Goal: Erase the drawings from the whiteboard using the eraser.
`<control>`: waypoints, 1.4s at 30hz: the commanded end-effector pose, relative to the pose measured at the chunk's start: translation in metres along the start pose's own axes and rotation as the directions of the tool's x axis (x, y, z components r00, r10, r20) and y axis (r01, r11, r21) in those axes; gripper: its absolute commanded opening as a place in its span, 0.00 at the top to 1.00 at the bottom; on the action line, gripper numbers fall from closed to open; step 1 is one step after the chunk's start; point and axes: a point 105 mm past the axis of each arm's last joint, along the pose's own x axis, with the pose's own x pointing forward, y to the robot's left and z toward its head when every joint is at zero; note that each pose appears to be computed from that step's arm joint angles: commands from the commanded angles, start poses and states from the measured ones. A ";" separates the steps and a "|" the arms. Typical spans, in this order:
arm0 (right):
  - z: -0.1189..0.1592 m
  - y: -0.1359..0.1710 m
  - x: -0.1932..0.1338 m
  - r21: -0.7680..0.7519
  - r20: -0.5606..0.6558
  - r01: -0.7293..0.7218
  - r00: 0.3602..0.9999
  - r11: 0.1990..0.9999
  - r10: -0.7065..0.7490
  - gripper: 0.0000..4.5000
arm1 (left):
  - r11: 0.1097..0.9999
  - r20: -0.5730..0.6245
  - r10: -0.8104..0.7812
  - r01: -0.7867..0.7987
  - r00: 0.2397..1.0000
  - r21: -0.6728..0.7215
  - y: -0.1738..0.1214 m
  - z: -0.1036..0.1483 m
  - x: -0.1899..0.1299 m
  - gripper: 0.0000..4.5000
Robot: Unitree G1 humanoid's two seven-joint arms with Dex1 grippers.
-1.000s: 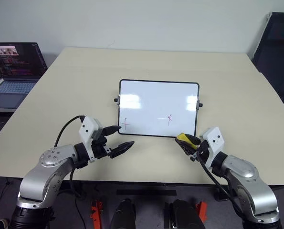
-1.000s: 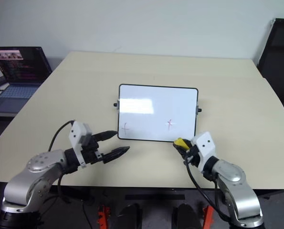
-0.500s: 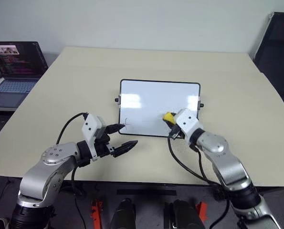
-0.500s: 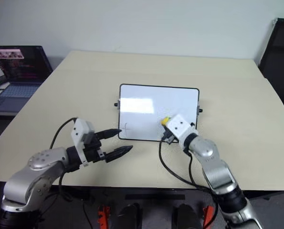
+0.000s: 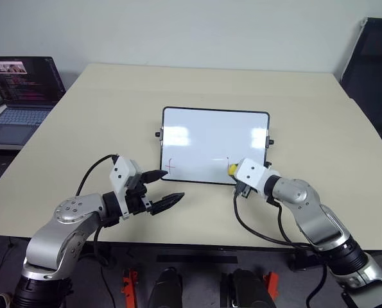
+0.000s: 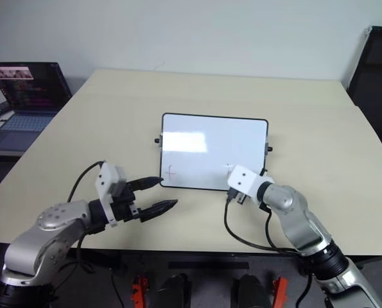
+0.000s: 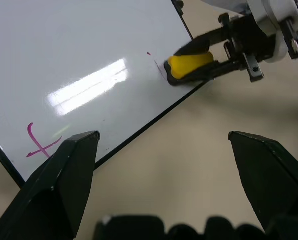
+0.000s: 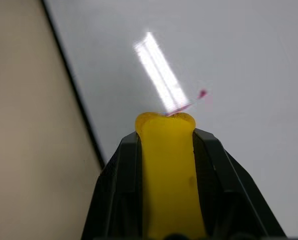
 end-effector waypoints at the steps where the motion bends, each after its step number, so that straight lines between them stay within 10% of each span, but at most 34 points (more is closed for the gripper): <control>1: 0.009 -0.024 0.005 -0.050 0.018 0.129 0.992 0.990 -0.128 0.77 | 0.999 0.016 -0.017 0.017 1.000 0.035 0.001 0.004 0.001 0.00; 9: 0.029 -0.047 0.015 -0.013 0.084 0.275 0.958 0.961 -0.273 0.77 | 0.999 0.015 -0.029 0.029 0.999 0.036 0.000 0.001 0.001 0.00; 19: -0.009 0.012 0.004 -0.017 -0.065 -0.069 0.996 0.997 0.068 0.77 | 0.999 0.015 -0.029 0.029 0.999 0.029 -0.001 -0.002 -0.002 0.00; 26: 0.024 -0.028 -0.002 0.130 0.095 0.139 0.984 0.982 -0.151 0.77 | 1.000 0.016 0.020 -0.020 1.000 0.023 0.006 -0.006 -0.009 0.00; 42: 0.046 0.013 -0.035 0.495 0.345 -0.167 0.938 0.853 -0.017 0.77 | 0.935 0.038 0.353 -0.354 0.935 0.010 0.030 -0.012 -0.055 0.00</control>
